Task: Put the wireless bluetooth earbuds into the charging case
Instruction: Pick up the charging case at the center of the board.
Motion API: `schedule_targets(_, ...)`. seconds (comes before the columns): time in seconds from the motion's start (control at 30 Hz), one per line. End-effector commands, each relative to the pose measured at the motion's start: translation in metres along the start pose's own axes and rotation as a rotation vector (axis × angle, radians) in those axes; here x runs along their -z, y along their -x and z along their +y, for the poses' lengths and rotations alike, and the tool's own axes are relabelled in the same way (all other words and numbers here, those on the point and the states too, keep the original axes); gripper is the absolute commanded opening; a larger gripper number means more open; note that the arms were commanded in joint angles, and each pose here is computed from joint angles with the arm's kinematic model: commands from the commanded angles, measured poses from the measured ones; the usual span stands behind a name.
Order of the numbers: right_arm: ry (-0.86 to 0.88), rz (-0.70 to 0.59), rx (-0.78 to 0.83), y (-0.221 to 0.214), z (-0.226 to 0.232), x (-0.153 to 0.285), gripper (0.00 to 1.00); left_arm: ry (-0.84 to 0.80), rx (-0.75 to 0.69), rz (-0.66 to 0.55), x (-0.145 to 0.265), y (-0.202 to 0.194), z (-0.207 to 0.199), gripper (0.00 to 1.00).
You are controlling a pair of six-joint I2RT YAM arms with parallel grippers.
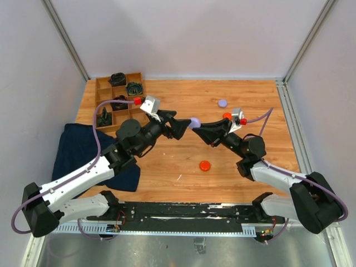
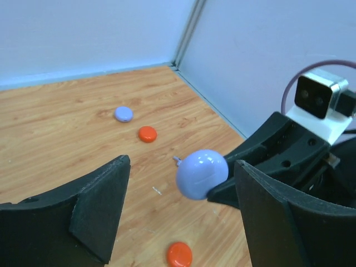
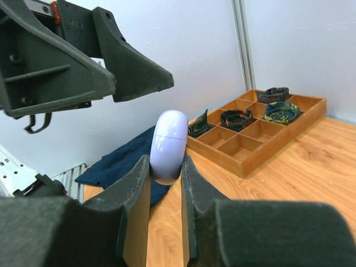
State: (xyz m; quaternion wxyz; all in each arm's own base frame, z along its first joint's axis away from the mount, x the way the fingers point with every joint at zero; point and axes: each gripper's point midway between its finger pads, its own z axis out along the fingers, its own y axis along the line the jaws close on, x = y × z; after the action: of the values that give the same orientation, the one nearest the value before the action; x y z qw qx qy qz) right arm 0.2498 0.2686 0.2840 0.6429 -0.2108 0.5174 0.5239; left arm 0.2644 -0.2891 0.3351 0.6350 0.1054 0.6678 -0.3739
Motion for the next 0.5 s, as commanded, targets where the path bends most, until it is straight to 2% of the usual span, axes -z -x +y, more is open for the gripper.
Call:
schedule_targets(0.0,0.107,-0.027,0.028,0.021,0.020,0.002,0.01,-0.156,-0.053,-0.012,0.011,0.009,-0.003,0.80)
schedule_targets(0.27,0.209,-0.015,0.010,0.033,0.039,0.003,0.01,-0.456,-0.034,0.000,0.032,0.014,-0.022,0.78)
schedule_targets(0.47,0.287,-0.011,-0.013,0.040,0.053,0.001,0.00,-0.582,-0.052,0.020,0.036,0.009,-0.036,0.76)
